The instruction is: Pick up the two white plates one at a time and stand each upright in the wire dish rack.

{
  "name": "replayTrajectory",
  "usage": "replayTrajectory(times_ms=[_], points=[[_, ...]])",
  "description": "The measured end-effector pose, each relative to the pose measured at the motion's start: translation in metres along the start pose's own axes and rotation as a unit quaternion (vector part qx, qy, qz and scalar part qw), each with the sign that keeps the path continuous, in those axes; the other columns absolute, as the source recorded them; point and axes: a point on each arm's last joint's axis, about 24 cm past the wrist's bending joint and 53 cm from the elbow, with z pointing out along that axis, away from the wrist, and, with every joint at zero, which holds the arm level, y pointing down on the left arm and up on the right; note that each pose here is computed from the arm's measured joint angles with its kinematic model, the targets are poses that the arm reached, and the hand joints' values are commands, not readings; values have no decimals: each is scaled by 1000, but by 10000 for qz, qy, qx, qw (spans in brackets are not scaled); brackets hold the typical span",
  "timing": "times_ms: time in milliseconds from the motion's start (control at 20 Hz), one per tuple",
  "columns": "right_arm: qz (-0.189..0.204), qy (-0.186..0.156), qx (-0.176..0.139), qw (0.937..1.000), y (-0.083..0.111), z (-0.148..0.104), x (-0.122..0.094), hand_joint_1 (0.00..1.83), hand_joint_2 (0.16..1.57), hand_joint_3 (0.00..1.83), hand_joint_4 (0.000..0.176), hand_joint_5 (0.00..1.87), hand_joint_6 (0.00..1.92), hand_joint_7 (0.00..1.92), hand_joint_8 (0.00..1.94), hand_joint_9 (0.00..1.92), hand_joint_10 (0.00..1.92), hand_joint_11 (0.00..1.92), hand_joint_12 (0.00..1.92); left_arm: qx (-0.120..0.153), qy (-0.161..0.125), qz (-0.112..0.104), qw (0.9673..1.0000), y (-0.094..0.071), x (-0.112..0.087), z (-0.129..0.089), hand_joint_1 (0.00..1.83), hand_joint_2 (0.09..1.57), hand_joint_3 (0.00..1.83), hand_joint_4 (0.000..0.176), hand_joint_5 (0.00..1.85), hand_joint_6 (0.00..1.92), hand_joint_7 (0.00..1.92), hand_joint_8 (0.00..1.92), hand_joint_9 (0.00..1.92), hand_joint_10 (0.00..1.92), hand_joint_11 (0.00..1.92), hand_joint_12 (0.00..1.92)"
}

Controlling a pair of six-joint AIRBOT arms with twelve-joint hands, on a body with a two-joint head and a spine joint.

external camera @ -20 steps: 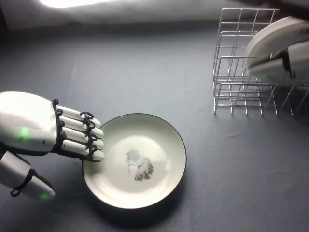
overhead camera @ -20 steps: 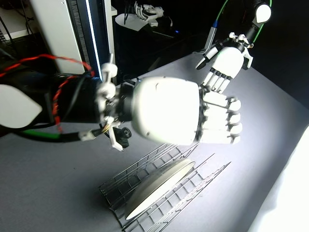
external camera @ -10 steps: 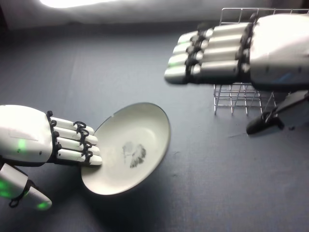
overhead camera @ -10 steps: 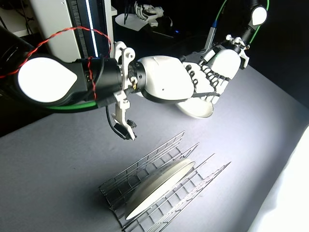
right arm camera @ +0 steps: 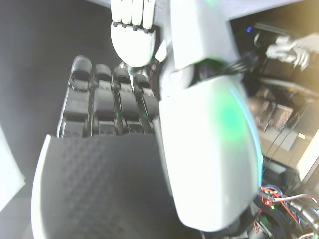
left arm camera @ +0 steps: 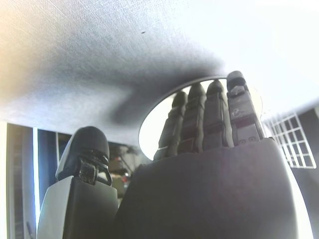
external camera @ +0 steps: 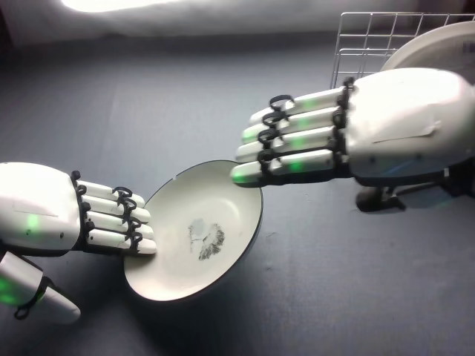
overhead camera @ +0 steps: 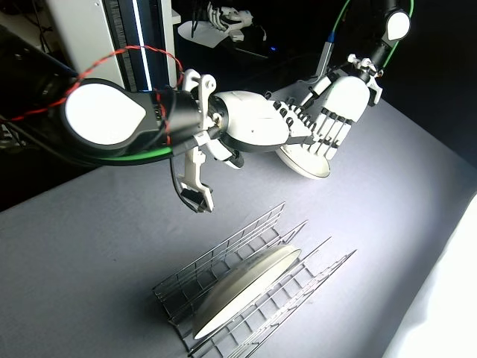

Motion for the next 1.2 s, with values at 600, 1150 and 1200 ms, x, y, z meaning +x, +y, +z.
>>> replayTrajectory(times_ms=[600, 1150, 1200], points=[[389, 498, 226, 9977, -3, 51, 58, 1600, 1103, 6, 0, 0, 0, 0, 0, 0, 0, 20, 10, 5, 4, 3, 10000, 0, 0, 0, 0, 1285, 1, 0, 153, 5, 140, 6, 84, 10, 42, 37], [510, 658, 295, 9961, -7, 104, 82, 1650, 1133, 11, 0, 0, 0, 0, 0, 0, 0, 15, 27, 13, 1, -1, 10000, -1, 0, 0, 0, 1284, 0, 0, 107, 6, 83, 2, 40, 3, 15, 14], [511, 666, 332, 9959, -8, 108, 83, 1654, 1135, 11, 0, 0, 0, 0, 0, 0, 0, 15, 28, 13, 1, -1, 10000, -1, 0, 0, 0, 1284, 0, 0, 103, 4, 78, 0, 36, 1, 10, 13]])
